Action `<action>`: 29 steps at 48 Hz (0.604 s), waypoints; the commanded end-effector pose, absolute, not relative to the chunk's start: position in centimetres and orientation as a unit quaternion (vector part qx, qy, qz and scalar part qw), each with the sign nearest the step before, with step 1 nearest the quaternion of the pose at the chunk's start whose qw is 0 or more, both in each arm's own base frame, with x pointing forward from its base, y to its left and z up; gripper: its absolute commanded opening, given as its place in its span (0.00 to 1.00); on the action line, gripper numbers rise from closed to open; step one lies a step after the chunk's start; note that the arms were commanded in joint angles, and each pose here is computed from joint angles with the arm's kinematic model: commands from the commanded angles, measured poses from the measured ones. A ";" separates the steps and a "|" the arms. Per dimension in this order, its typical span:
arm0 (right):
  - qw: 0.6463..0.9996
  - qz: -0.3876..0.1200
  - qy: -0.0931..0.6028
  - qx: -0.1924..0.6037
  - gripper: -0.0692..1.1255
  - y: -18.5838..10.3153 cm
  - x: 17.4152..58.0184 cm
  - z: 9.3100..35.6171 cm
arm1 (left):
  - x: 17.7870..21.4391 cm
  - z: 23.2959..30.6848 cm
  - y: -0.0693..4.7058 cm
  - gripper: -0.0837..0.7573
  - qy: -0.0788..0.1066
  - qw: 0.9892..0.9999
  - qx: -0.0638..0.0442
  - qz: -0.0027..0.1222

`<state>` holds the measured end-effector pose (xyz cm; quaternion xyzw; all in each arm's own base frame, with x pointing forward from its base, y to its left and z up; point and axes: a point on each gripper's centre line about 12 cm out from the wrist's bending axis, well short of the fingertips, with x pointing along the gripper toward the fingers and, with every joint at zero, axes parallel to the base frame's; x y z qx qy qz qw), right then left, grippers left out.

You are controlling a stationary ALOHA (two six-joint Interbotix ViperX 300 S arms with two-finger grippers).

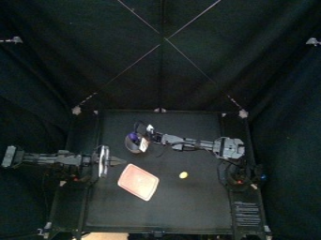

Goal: Pick the eggplant then place it in the grey bowl
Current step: Drop eggplant in the grey bowl and return to neutral

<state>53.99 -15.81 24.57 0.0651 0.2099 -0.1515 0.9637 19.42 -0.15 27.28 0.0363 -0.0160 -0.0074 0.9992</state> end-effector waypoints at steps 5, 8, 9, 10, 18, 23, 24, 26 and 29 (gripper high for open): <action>0.970 -0.151 0.182 0.062 0.78 -15.8 54.1 27.2 | 19.58 27.75 -0.10 0.07 -0.022 0.999 0.038 -0.006; 0.970 -0.151 0.179 0.061 0.78 -15.8 54.1 27.4 | 19.56 27.84 -0.10 0.07 -0.024 0.999 0.038 -0.006; 0.970 -0.151 0.179 0.061 0.78 -15.8 54.1 27.4 | 19.56 27.84 -0.10 0.07 -0.024 0.999 0.038 -0.006; 0.970 -0.151 0.178 0.061 0.78 -15.9 54.1 27.5 | 19.56 27.84 -0.10 0.07 -0.024 0.999 0.038 -0.006; 0.973 -0.153 0.168 0.044 0.78 -15.8 52.7 30.1 | 19.55 27.78 -0.10 0.07 -0.023 0.999 0.037 -0.006; 0.975 -0.156 0.156 0.023 0.78 -15.2 49.9 32.9 | 19.58 27.75 -0.10 0.07 -0.022 0.999 0.037 -0.006; 0.975 -0.157 0.154 0.019 0.78 -15.1 49.2 33.5 | 19.55 27.78 -0.10 0.07 -0.023 0.999 0.036 -0.006; 0.976 -0.156 0.151 0.013 0.78 -14.7 47.9 34.2 | 19.55 27.78 -0.10 0.07 -0.023 0.999 0.036 -0.006; 0.976 -0.156 0.149 0.006 0.78 -14.0 45.8 34.9 | 19.54 27.71 -0.09 0.07 -0.022 0.999 0.036 -0.006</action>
